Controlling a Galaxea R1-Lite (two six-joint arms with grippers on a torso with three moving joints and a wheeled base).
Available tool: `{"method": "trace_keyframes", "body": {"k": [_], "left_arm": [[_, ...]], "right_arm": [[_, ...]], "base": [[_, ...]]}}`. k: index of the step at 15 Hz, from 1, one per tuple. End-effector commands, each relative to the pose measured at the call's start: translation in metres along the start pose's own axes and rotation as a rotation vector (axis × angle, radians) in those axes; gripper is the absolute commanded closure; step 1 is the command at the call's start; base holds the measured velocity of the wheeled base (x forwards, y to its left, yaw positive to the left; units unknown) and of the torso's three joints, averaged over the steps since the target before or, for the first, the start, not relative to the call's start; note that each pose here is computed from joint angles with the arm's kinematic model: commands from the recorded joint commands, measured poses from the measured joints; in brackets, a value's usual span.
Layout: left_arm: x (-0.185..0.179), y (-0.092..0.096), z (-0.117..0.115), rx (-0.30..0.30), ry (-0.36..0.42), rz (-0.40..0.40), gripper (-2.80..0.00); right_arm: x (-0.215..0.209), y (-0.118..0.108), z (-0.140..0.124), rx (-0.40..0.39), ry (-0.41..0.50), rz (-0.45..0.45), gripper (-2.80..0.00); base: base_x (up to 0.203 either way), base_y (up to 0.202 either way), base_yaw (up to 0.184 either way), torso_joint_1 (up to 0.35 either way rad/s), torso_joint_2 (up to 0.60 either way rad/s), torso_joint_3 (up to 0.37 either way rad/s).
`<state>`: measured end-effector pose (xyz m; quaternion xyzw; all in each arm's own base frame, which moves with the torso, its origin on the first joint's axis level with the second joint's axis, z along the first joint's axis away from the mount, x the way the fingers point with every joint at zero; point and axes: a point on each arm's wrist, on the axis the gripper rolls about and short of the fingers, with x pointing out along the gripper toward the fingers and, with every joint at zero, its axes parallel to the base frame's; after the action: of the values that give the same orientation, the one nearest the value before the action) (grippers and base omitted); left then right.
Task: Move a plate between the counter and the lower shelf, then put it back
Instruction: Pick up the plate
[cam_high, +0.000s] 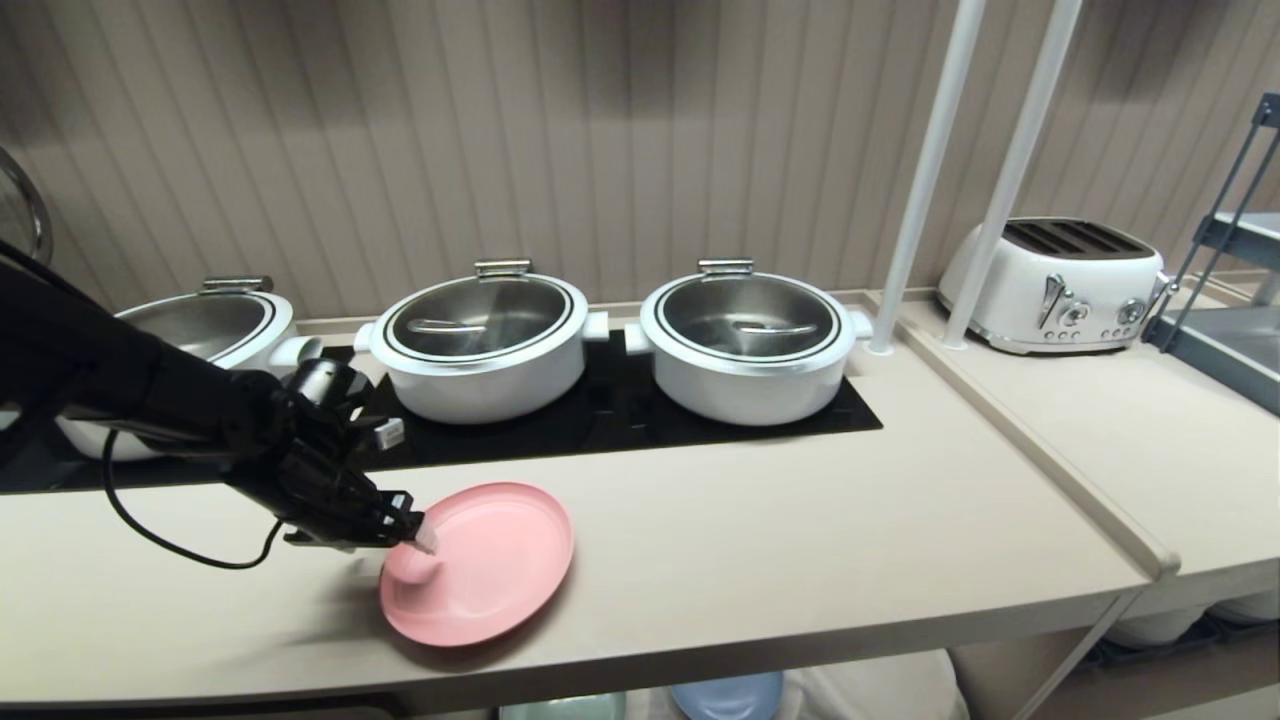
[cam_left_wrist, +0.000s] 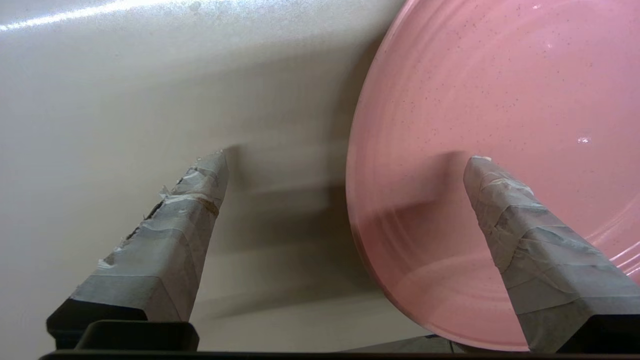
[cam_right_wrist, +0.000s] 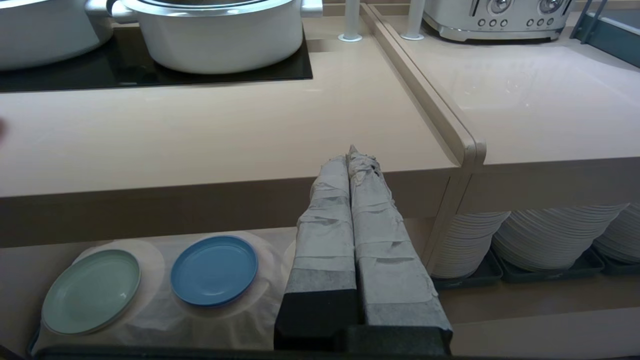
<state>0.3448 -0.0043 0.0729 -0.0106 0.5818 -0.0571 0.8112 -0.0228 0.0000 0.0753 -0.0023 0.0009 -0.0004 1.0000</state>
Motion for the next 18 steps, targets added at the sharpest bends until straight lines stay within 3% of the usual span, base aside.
{"method": "trace_keyframes", "body": {"k": [1,18], "left_arm": [[0.0020,0.0000,-0.0011,0.000,0.009,-0.001,-2.80],[0.0077,0.0024,-0.0055,-0.010,0.034,-0.002,-2.80]], "right_arm": [[0.0000,0.0000,0.0000,0.000,0.000,0.001,0.00],[0.0000,0.0000,0.0000,0.000,0.000,-0.001,0.00]], "base": [[0.000,0.000,0.000,0.000,0.00,0.000],[0.000,0.000,0.000,0.000,0.00,0.000]]}}
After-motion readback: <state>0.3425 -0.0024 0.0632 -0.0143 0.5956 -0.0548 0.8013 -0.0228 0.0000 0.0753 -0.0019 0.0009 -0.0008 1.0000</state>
